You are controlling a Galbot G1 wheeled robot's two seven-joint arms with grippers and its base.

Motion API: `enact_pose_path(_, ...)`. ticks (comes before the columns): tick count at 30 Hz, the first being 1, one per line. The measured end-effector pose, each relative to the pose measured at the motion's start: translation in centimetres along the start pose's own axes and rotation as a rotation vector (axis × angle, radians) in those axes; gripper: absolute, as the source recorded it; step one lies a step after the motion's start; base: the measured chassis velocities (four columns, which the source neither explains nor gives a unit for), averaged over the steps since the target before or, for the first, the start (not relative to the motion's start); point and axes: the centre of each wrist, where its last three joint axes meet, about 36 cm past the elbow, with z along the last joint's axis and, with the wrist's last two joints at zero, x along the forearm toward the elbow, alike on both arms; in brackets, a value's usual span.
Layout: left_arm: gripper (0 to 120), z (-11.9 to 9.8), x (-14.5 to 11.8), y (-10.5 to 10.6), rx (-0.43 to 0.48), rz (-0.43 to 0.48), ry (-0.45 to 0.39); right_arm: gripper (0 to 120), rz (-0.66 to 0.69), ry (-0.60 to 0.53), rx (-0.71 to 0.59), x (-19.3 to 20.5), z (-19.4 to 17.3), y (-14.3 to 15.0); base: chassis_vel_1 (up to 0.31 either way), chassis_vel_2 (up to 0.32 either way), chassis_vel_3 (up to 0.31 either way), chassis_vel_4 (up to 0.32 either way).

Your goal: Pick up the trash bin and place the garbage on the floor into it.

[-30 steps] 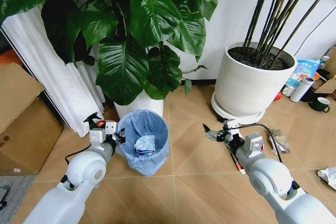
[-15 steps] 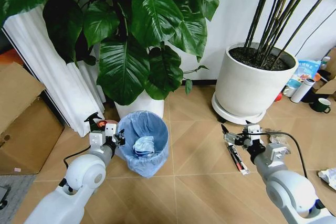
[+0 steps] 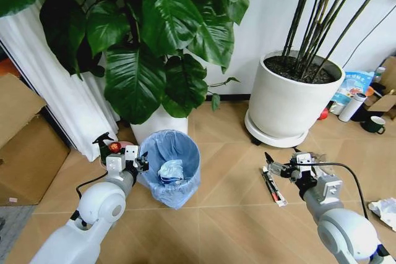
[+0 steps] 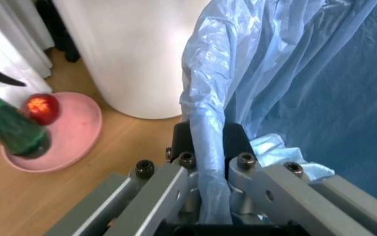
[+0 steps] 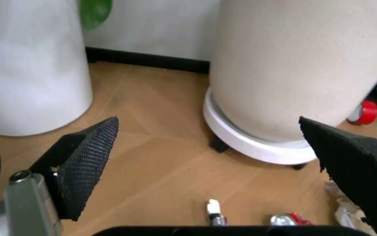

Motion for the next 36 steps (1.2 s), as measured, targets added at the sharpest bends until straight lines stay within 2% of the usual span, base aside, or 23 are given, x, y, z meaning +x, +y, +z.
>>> enact_pose_path(11,0,0.2,0.3,-0.2,0.0,0.002,0.001,100,-0.003,0.005,0.005,-0.2,0.2,-0.4,-0.121,-0.122,0.114,0.119)
enact_pose_path(36,0,0.2,0.6,-0.3,0.0,0.006,-0.009,100,-0.024,0.008,0.017,-1.3,1.0,-0.9,-0.184,-0.192,0.191,0.188)
